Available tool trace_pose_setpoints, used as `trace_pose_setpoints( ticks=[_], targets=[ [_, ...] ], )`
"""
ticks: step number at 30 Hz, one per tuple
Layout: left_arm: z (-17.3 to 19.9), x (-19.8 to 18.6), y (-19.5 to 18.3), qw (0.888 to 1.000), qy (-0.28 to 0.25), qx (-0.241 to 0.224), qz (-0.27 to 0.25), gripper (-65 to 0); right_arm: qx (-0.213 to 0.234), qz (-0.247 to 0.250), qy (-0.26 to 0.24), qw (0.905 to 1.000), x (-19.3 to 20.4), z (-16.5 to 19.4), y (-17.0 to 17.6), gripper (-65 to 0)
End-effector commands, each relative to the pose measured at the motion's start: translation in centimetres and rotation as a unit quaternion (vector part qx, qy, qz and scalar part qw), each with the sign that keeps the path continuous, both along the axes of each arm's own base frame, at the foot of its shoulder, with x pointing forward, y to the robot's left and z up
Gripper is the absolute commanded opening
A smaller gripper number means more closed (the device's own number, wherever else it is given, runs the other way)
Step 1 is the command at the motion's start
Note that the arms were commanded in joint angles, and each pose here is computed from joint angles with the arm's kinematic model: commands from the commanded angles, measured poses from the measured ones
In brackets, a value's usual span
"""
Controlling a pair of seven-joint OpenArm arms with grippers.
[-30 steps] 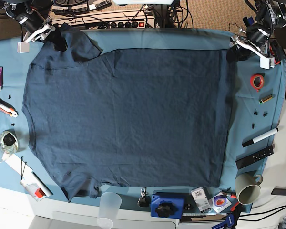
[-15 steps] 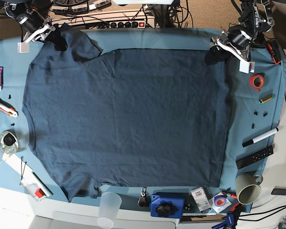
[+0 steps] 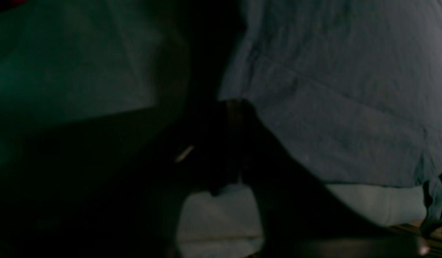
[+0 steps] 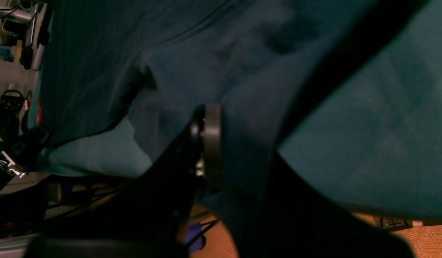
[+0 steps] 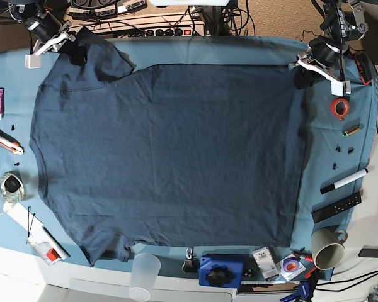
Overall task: Fold the T-shirt properly
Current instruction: 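Lift the shoulder edge and fold it over toward the hem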
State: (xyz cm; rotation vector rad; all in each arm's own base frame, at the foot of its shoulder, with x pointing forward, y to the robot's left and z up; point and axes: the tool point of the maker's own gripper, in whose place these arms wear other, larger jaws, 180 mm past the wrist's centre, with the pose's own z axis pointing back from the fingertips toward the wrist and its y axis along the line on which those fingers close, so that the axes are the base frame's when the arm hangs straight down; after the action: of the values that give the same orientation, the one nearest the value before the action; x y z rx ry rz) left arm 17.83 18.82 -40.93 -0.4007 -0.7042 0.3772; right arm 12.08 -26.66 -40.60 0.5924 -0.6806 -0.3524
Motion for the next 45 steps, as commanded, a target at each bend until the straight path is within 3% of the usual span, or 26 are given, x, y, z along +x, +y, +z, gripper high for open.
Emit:
trace_pose_setpoints(
  ticks=[1, 4, 8, 13, 21, 28, 34, 41, 45],
  targets=[
    [-0.9, -1.3, 0.2, 0.999, 0.034, 0.008, -0.006, -62.6, -0.021, 0.032, 0.083, 0.9958, -3.0, -2.3, 0.3, -63.5],
    [-0.7, -1.1, 0.0, 1.0, 0.029, -0.002, -0.005, -65.0, -0.022, 0.033, 0.084, 0.9956, -3.1, -2.3, 0.3, -65.0],
    [-0.4, -1.2, -1.1, 0.999, 0.016, -0.004, -0.046, -65.0, -0.023, 0.033, 0.086, 0.9955, -3.2, -2.3, 0.2, -65.0],
    [-0.7, -2.2, -0.8, 0.997, 0.044, -0.003, -0.057, -65.0, -0.023, 0.02, 0.093, 0.9952, -3.9, -1.8, -1.0, -65.0],
    [0.4, -3.3, 3.0, 0.998, 0.057, -0.004, -0.011, -65.0, -0.019, -0.024, 0.073, 0.9969, -4.7, 0.9, -4.3, -65.0],
    [0.7, -5.6, 4.5, 0.997, 0.079, -0.016, 0.009, -65.0, -0.028, -0.001, 0.091, 0.9955, -7.1, 2.4, -4.2, -65.0],
    [2.2, -8.3, 6.0, 0.996, 0.082, -0.01, 0.033, -65.0, -0.049, 0.028, 0.075, 0.9956, -6.6, 4.1, -3.4, -65.0],
    [3.9, -7.8, 5.3, 0.998, 0.056, -0.028, 0.028, -65.0, -0.073, 0.055, 0.042, 0.9949, -4.9, 5.9, -2.6, -65.0],
    [5.6, -6.2, 5.1, 1.0, 0.019, -0.014, 0.02, -65.0, -0.088, 0.063, 0.013, 0.994, -3.3, 7.1, -2.3, -65.0]
  ],
)
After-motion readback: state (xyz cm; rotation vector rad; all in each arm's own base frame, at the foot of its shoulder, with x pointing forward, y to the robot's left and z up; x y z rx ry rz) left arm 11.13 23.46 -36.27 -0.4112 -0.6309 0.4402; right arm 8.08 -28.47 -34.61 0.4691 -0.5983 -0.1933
